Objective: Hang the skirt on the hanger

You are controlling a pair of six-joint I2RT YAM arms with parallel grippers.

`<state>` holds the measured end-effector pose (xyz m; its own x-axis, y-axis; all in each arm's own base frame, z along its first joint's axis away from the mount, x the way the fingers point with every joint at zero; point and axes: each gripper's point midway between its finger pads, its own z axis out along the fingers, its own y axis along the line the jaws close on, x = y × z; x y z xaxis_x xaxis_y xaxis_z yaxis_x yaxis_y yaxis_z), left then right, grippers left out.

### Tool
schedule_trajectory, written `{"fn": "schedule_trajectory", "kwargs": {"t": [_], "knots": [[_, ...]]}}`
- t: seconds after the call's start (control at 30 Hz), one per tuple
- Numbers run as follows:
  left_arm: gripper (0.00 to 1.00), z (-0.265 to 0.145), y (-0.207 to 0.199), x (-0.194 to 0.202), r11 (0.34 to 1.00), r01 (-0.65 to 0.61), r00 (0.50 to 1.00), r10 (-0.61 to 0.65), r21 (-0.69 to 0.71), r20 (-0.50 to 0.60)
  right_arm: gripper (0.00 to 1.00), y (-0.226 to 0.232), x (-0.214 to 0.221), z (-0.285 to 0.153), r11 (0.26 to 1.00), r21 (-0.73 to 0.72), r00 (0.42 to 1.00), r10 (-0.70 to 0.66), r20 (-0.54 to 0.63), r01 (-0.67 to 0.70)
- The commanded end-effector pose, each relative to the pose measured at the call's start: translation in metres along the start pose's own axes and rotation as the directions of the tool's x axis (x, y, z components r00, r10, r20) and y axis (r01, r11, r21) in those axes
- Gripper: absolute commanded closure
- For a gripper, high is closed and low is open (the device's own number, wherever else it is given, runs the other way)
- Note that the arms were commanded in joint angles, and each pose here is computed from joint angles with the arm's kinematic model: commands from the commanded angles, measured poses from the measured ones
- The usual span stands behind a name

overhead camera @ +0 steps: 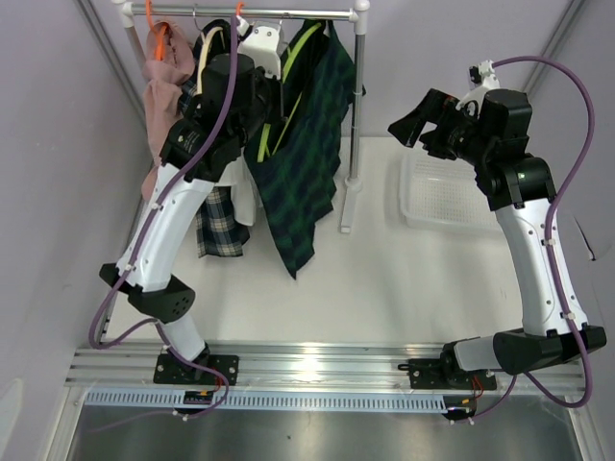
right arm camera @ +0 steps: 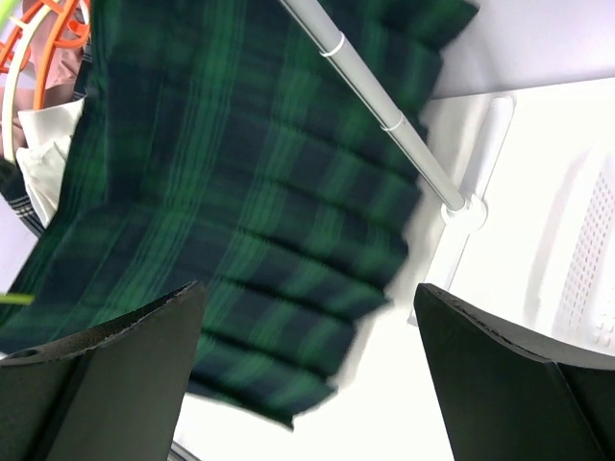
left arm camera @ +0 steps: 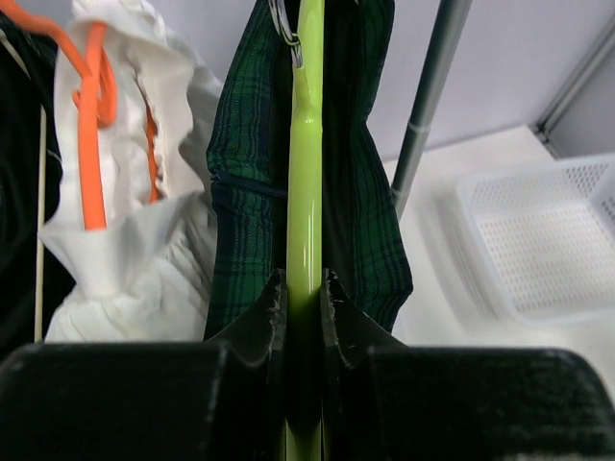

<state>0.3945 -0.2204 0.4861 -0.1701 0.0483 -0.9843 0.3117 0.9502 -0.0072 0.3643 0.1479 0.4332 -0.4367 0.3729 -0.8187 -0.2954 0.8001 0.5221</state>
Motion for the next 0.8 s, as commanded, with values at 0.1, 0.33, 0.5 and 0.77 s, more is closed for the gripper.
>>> {"fn": "schedule_trajectory", "kwargs": {"t": [0.1,0.33,0.5,0.77], "knots": [[1.0,-0.005,0.019,-0.104,0.997,0.077,0.926,-0.059,-0.032,0.373,0.04,0.007,-0.008,-0.002,0.998,-0.042,0.999,-0.037,0.034,0.038],[1.0,0.027,0.024,-0.109,0.996,0.083,0.906,-0.059,-0.04,0.418,0.03,0.003,-0.005,0.003,0.998,-0.039,0.998,-0.049,0.029,0.05],[1.0,0.048,0.029,-0.113,0.994,0.104,0.888,-0.078,-0.033,0.453,0.04,0.001,-0.004,0.004,0.998,-0.036,0.998,-0.055,0.034,0.056],[1.0,0.075,0.027,-0.086,0.995,0.094,0.918,-0.076,-0.028,0.39,0.04,-0.001,0.0,0.004,0.998,-0.036,0.998,-0.048,0.03,0.049]]}}
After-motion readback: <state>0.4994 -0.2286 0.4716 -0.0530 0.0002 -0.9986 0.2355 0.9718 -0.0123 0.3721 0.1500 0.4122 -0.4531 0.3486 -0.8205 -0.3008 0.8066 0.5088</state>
